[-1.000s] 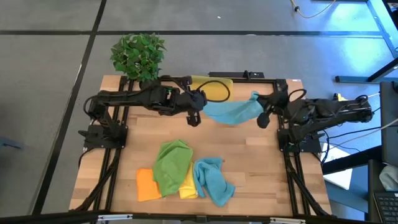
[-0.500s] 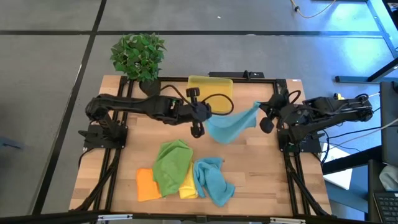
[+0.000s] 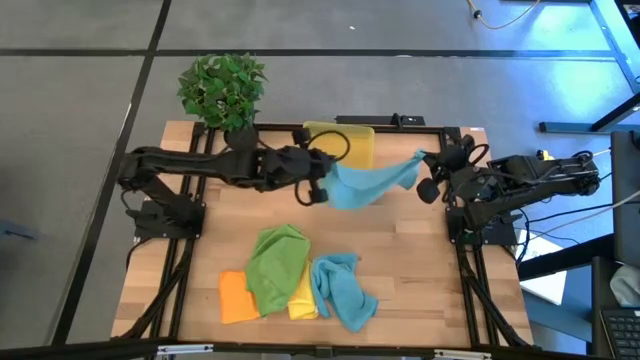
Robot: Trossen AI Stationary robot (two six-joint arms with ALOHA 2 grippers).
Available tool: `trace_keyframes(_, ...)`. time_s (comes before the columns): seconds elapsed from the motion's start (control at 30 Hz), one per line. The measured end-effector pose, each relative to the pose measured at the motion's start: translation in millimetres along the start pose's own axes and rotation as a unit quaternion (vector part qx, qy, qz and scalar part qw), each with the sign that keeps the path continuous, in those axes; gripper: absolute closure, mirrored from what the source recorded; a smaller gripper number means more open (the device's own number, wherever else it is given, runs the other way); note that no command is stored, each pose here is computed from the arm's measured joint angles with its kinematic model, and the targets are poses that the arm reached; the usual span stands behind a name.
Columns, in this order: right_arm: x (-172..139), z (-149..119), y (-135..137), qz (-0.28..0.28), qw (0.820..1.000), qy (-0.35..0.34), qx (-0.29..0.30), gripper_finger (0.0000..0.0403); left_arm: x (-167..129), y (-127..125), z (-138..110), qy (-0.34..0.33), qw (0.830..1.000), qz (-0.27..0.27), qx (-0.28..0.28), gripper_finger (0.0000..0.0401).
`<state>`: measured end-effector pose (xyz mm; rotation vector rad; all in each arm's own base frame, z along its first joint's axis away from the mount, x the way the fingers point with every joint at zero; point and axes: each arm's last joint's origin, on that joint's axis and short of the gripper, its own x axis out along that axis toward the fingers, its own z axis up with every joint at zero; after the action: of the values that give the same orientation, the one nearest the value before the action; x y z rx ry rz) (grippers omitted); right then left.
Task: Fold microfiber towels
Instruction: Fold the left blue microfiber towel
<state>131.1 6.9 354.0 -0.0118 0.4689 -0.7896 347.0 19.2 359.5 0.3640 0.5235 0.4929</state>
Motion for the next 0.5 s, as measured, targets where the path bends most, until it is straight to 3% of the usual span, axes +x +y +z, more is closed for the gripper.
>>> trace_keyframes(0.13, 0, 0, 0, -0.006, 1.0, -0.002, -0.001, 0.0403, -6, -5, -22, 0.013, 1.0, 0.005, 0.005, 0.0401)
trace_keyframes(0.3, 1, -4, 13, 0.056, 0.998, 0.032, -0.001, 0.0403, -18, -37, -45, -0.027, 0.999, -0.018, 0.024, 0.0401)
trace_keyframes(0.5, 8, -39, 49, 0.101, 0.99, 0.088, -0.041, 0.0403, -38, -82, -71, -0.048, 0.995, -0.059, 0.057, 0.0401)
